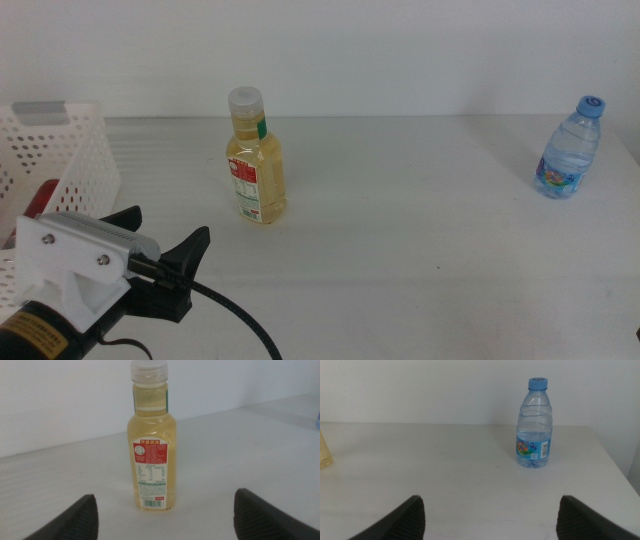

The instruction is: Use arms to grab the bottles and put them into the dustbin to the left of the table.

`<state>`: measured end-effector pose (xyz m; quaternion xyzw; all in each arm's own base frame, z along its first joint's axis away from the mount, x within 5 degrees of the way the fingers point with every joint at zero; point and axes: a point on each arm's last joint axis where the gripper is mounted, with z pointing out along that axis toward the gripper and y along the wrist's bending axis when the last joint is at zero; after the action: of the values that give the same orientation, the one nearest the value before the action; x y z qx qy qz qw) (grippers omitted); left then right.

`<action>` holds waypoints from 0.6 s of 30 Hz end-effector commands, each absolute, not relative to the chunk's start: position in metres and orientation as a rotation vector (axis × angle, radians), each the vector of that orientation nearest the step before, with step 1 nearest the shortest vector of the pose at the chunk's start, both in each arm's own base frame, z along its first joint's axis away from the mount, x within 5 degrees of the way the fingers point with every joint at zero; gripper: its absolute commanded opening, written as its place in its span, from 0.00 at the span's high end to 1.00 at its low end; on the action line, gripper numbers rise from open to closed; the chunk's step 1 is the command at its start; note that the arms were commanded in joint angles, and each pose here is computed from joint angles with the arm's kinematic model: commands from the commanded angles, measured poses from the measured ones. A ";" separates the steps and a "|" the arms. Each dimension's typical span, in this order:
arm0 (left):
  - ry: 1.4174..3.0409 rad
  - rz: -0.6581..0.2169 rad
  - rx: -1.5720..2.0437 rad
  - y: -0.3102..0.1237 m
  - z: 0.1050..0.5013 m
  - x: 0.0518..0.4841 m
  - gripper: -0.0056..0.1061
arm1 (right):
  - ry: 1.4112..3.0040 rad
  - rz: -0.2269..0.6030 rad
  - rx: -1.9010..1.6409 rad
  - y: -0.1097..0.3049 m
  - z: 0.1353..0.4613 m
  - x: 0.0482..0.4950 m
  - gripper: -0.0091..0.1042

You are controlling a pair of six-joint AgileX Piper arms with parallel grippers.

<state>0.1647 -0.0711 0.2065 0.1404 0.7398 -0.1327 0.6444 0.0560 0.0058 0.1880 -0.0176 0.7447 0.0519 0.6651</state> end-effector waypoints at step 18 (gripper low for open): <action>1.554 -0.404 0.292 -0.072 0.194 0.223 0.16 | 1.569 0.103 -0.046 0.005 0.199 0.054 0.28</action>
<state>0.2147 -0.0722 0.1771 0.1360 0.7373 -0.1498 0.6445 0.0560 0.0058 0.1880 -0.0176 0.7447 0.0519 0.6651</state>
